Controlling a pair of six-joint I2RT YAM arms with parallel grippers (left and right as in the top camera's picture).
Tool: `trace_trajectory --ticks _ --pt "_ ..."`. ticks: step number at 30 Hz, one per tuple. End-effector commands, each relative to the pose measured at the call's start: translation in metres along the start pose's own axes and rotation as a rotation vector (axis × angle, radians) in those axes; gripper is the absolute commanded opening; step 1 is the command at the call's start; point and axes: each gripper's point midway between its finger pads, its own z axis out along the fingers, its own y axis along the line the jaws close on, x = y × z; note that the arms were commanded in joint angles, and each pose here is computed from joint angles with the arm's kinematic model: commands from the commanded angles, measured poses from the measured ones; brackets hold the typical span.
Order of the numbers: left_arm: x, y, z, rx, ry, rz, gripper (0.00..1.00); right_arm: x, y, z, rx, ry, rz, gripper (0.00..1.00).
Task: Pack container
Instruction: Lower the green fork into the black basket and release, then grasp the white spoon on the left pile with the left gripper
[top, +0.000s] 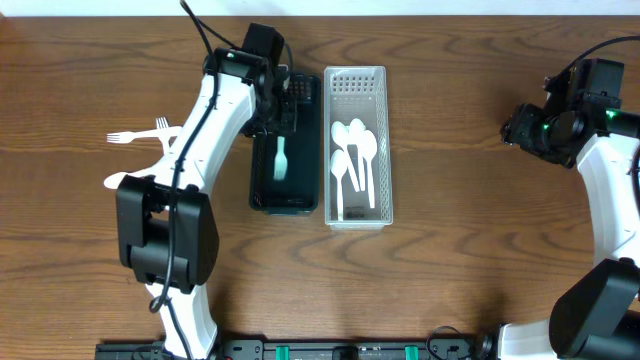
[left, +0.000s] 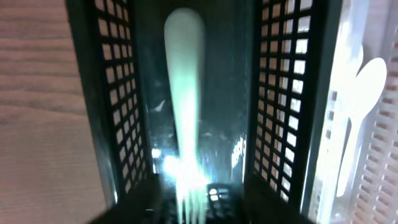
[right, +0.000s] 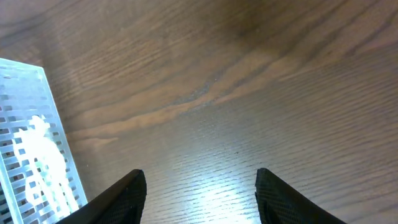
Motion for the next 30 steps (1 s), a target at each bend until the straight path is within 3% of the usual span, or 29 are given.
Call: trace_trajectory --ticks 1,6,10,12,19,26,30 --pt "-0.013 0.002 -0.029 0.004 -0.078 -0.020 0.51 0.003 -0.004 0.000 0.007 0.011 0.002 0.60" --pt "-0.022 0.028 -0.080 -0.029 -0.202 -0.036 0.52 0.004 -0.004 0.000 0.008 0.016 0.003 0.60" --pt "-0.019 0.096 -0.112 -0.250 -0.257 -0.116 0.65 0.004 -0.004 0.000 0.008 0.016 0.003 0.61" --pt "-0.013 0.127 -0.117 -0.291 -0.239 -0.181 0.67 0.004 -0.004 0.000 0.008 0.015 0.003 0.61" --pt "0.018 0.211 -0.095 -0.272 -0.129 -0.416 0.66 0.004 -0.004 0.000 0.007 0.017 0.003 0.62" --pt "0.038 0.225 -0.049 -0.176 0.017 -0.505 0.64 0.003 -0.003 0.000 0.004 0.012 0.002 0.63" --pt "0.054 0.235 -0.030 -0.223 0.080 -0.773 0.51 0.003 -0.003 0.000 0.004 0.012 0.002 0.63"
